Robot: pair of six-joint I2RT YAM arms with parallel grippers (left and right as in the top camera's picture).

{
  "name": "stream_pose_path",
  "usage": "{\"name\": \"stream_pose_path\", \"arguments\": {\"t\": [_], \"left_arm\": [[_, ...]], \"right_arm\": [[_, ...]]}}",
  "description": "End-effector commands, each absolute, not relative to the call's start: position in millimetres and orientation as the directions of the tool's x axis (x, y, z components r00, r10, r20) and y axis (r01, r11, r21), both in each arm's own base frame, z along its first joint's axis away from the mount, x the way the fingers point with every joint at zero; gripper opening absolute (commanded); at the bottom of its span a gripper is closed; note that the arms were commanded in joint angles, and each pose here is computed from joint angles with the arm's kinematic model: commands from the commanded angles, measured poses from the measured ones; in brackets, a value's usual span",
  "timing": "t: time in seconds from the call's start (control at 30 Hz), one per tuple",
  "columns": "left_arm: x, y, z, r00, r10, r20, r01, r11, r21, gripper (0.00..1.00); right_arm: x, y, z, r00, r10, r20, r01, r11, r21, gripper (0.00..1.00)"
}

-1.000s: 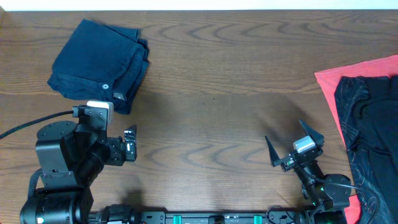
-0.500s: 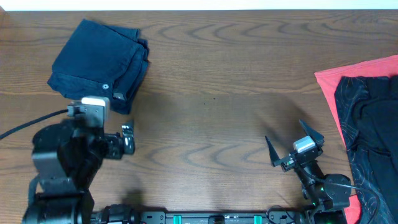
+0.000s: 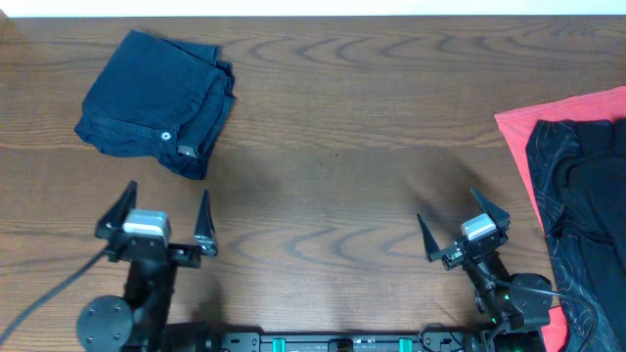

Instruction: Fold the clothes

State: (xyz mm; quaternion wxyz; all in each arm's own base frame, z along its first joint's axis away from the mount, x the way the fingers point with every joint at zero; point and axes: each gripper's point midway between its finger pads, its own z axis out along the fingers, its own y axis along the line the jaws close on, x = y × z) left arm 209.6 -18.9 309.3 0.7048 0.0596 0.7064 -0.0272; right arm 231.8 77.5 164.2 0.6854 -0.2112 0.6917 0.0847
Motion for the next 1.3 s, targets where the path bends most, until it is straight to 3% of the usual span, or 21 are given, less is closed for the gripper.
{"name": "stream_pose_path", "arguments": {"t": [0.0, 0.13, 0.77, 1.27], "left_arm": [[206.7, -20.7, 284.4, 0.014, 0.032, -0.999, 0.13, 0.991, 0.034, 0.98], [210.1, -20.7, 263.4, 0.043, 0.026, -0.999, 0.131, 0.991, 0.031, 0.98], [234.4, -26.3, 154.0, -0.168, 0.013, -0.986, 0.172, 0.985, -0.017, 0.98], [235.5, -26.2, 137.9, -0.201, 0.011, -0.979, 0.171, 0.985, -0.024, 0.98]], "right_arm": [[232.0, 75.6, 163.9, 0.029, -0.176, -0.984, -0.402, 0.899, -0.172, 0.99], [232.0, 75.6, 163.9, 0.029, -0.176, -0.984, -0.402, 0.899, -0.172, 0.99], [232.0, 75.6, 164.0, 0.029, -0.175, -0.984, -0.402, 0.899, -0.172, 0.99], [232.0, 75.6, 164.0, 0.029, -0.175, -0.984, -0.402, 0.899, -0.172, 0.99]]}}
